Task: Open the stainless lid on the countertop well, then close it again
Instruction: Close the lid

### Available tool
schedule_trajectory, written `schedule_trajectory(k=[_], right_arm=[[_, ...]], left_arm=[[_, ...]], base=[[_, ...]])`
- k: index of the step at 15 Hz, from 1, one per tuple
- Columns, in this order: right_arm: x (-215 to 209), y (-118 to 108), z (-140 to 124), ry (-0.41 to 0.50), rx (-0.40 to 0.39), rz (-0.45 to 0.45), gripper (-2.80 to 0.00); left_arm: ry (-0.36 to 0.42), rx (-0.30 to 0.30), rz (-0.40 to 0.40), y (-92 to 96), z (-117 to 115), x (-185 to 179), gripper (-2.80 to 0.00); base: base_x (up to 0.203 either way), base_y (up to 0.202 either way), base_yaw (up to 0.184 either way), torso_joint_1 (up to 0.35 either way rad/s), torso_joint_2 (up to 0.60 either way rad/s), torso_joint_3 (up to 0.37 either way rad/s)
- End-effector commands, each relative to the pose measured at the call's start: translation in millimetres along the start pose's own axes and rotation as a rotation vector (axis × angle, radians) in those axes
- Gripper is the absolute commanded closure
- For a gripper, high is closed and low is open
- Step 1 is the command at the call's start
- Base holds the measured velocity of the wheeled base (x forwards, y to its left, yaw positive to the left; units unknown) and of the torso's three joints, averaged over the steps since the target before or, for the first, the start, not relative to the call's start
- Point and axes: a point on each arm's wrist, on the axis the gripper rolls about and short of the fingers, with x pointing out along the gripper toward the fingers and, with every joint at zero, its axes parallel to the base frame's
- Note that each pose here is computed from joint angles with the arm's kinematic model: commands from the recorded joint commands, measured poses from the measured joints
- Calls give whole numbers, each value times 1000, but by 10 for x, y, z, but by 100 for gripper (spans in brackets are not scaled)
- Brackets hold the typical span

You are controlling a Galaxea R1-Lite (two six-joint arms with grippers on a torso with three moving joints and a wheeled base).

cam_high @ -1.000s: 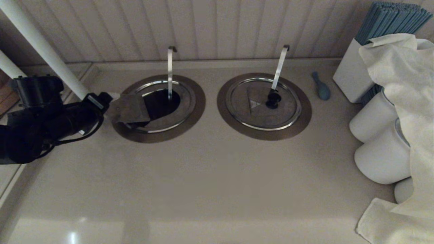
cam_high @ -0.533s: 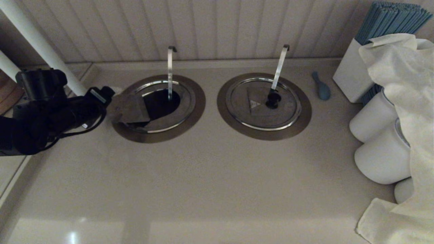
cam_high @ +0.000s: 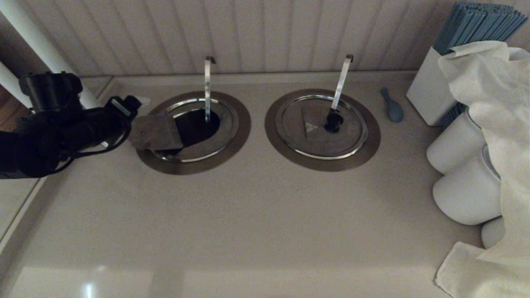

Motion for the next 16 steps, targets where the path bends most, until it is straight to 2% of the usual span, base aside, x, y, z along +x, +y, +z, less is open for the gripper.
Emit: schedule_trajectory(k=[1,8,16], right_arm=[[1,0,-3,2,0,0,0],[2,0,-3,2,0,0,0],[1,0,-2,2,0,0,0]], left_arm=[[-2,-3,-14,-38,3,7,-280],[6,1,-41,-137,-34,88,-280],[-5,3,-76,-339,74,80,-280]], base=[[0,0,0,0,0,0],[0,0,0,0,0,0],[0,0,0,0,0,0]])
